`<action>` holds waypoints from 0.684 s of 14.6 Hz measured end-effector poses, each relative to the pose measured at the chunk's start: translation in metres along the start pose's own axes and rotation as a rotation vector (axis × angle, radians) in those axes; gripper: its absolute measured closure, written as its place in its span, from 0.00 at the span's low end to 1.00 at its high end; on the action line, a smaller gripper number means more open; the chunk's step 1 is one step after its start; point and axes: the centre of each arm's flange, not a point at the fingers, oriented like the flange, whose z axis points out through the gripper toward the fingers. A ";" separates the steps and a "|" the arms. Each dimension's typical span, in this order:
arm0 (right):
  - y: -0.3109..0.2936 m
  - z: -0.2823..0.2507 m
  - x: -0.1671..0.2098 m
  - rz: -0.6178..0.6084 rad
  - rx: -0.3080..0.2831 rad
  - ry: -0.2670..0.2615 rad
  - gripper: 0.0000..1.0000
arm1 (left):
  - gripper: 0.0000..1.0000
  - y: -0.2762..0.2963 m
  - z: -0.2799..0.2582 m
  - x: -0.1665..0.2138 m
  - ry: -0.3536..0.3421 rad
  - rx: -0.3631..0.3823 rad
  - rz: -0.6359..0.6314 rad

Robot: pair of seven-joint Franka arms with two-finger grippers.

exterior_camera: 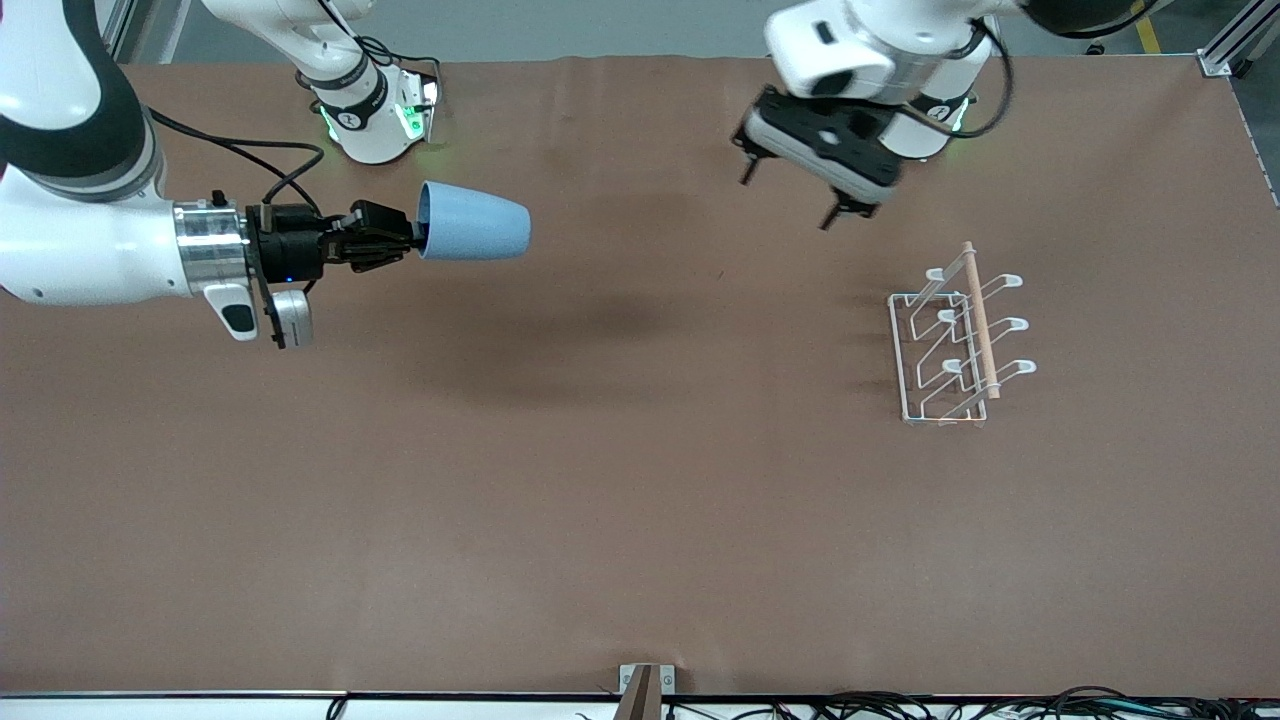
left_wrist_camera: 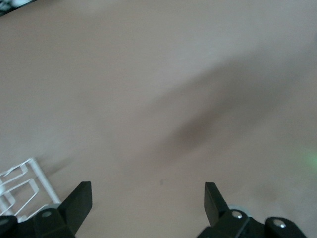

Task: Hang cup on cup holder
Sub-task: 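Lift the blue cup with the right gripper while the left gripper approaches, then grasp the blue cup's body with the left gripper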

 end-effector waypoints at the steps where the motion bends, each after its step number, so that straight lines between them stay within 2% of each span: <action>1: 0.006 0.006 0.003 -0.022 0.016 -0.015 0.95 | 0.00 0.019 -0.002 0.000 0.009 -0.014 0.033; 6: -0.001 0.055 0.008 -0.069 0.027 -0.100 0.95 | 0.00 0.070 -0.013 0.009 0.081 -0.087 0.129; 8: -0.008 0.065 0.008 -0.081 0.025 -0.114 0.95 | 0.00 0.083 0.002 0.018 0.105 -0.134 0.153; 10: -0.012 0.068 0.008 -0.084 0.044 -0.112 0.95 | 0.00 0.092 0.023 0.026 0.097 -0.176 0.166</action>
